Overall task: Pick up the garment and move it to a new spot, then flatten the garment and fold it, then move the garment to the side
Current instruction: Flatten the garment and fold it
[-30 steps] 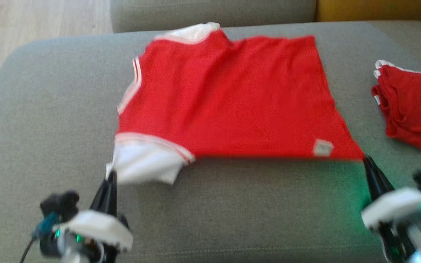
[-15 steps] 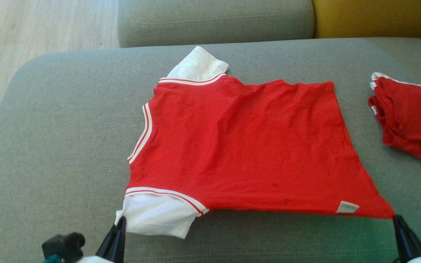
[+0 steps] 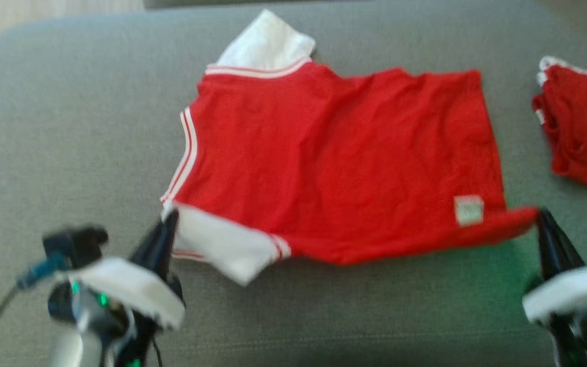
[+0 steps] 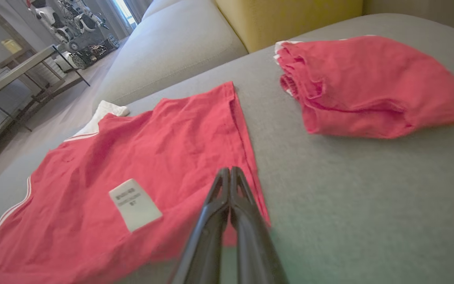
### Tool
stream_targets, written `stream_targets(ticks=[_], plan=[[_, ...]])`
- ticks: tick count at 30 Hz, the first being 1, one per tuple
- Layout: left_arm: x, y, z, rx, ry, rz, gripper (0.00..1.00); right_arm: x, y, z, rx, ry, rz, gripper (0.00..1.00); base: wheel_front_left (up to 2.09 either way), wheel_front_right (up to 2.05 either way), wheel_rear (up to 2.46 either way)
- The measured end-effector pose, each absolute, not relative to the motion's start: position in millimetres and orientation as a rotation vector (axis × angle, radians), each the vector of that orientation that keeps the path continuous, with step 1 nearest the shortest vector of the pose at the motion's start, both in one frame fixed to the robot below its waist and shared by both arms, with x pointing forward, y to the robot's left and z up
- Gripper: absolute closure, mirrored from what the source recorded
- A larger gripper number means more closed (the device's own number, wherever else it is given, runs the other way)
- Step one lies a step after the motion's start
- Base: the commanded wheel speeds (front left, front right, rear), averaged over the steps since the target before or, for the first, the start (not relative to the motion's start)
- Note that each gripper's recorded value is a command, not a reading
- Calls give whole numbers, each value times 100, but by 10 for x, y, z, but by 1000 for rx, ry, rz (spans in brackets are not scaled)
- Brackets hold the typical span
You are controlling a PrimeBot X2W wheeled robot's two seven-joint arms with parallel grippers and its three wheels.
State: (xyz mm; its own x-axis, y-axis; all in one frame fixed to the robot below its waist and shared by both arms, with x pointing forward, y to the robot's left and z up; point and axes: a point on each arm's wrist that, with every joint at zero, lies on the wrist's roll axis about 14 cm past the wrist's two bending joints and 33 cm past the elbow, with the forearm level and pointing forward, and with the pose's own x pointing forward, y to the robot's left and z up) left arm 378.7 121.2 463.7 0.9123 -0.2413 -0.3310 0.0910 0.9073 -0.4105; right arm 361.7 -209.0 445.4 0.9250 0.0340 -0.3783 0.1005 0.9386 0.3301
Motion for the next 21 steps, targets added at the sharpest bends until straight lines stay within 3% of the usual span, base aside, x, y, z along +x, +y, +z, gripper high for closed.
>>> stream_targets(ticks=[13, 14, 15, 16, 17, 21], plan=[[4371, 1113, 4174, -430, 498, -200, 100, 4034, -2054, 4135, 321, 419, -28, 100, 0, 0, 0], [4382, 1110, 4141, -429, 503, -201, 68, 4070, -2053, 4143, 312, 411, -22, 100, 0, 0, 0], [4388, 1113, 4107, -429, 509, -197, 13, 4105, -2053, 4166, 305, 395, -17, 80, 0, 0, 0], [4393, 1120, 4084, -429, 509, -192, 0, 4134, -2045, 4182, 301, 383, -12, 51, 0, 0, 0], [4401, 1129, 4080, -428, 502, -187, 0, 4157, -2035, 4206, 300, 366, -8, 0, 0, 0, 0], [4446, 1287, 4169, -342, 406, -125, 0, 4166, -2070, 4291, 321, 304, -24, 0, 0, 0, 0]])
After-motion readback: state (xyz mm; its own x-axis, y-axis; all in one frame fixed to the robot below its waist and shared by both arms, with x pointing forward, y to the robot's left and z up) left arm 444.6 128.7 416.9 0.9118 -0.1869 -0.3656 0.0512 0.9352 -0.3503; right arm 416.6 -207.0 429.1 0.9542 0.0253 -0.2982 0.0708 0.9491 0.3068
